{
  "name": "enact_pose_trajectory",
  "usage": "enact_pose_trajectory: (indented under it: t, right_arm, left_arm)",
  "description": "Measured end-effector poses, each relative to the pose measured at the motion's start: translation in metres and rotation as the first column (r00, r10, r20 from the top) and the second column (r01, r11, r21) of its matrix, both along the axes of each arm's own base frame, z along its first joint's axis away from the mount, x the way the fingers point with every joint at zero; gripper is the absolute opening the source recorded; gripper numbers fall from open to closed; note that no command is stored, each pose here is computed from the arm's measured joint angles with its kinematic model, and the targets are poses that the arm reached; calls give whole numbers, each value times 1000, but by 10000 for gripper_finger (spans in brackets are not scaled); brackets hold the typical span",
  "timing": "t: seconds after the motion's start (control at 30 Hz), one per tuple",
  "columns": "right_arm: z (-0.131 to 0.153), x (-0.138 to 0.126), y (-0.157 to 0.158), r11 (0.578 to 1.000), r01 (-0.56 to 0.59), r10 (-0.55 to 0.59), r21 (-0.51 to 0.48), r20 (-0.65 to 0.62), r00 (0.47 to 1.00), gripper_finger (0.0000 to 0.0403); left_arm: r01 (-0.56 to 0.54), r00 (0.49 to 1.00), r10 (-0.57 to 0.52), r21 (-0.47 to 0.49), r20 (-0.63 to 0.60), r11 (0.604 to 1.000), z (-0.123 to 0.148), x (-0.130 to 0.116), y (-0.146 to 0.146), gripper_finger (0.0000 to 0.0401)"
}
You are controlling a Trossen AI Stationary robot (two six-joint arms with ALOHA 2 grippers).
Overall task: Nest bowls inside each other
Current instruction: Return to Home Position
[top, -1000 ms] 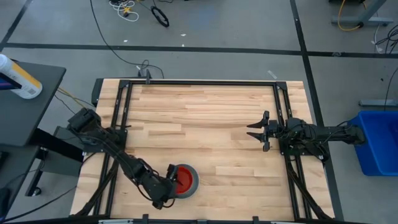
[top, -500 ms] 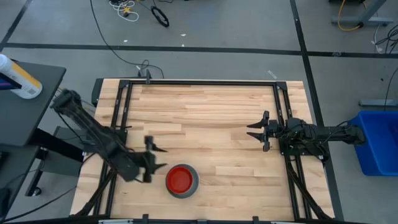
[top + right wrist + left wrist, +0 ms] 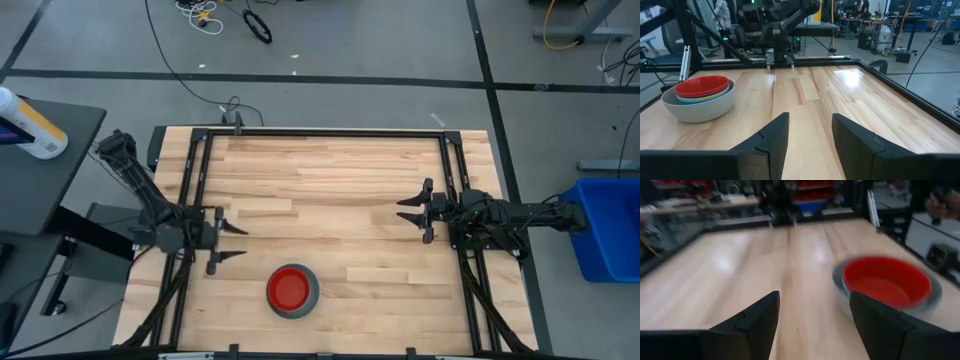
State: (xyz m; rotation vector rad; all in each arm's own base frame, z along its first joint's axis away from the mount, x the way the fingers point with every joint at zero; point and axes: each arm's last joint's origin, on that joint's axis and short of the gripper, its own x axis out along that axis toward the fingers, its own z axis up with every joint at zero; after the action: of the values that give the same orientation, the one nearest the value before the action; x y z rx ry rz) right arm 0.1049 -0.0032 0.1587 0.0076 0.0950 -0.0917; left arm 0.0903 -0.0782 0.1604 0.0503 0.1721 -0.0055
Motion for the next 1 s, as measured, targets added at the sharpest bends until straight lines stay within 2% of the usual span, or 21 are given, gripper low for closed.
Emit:
enact_pose_trajectory:
  t: [0.1,0.17,0.23,0.3,0.47,0.7,0.9,1.0]
  right_arm:
    - [0,0,0,1000,-1,1,7,1,1000,156]
    - [0,0,0,1000,-7,7,9,1,1000,156]
    - [0,0,0,1000,-8,8,9,0,1000,158]
    - [0,0,0,1000,-8,8,8,0,1000,160]
    - [0,0,0,1000,-9,9,-12,-2,1000,163]
    - [0,0,0,1000,-9,9,-18,-2,1000,157]
    - [0,0,0,1000,-9,9,0,-1,1000,160]
    - [0,0,0,1000,-8,8,10,0,1000,162]
  left_arm:
    - [89,995,-90,-37,-31,995,-17,-5,4,251]
    - [174,984,-177,-94,-23,980,-14,-6,3,252]
    - [253,967,-256,-92,-17,963,-12,-8,2,251]
    - [284,959,-282,-95,35,954,-7,-8,3,250]
    - [280,953,-272,-48,130,959,3,-5,16,252]
    - [261,949,-248,-45,196,964,8,2,44,250]
    - [120,978,-105,-76,181,990,7,8,66,250]
    - [102,978,-87,-74,188,992,7,8,71,250]
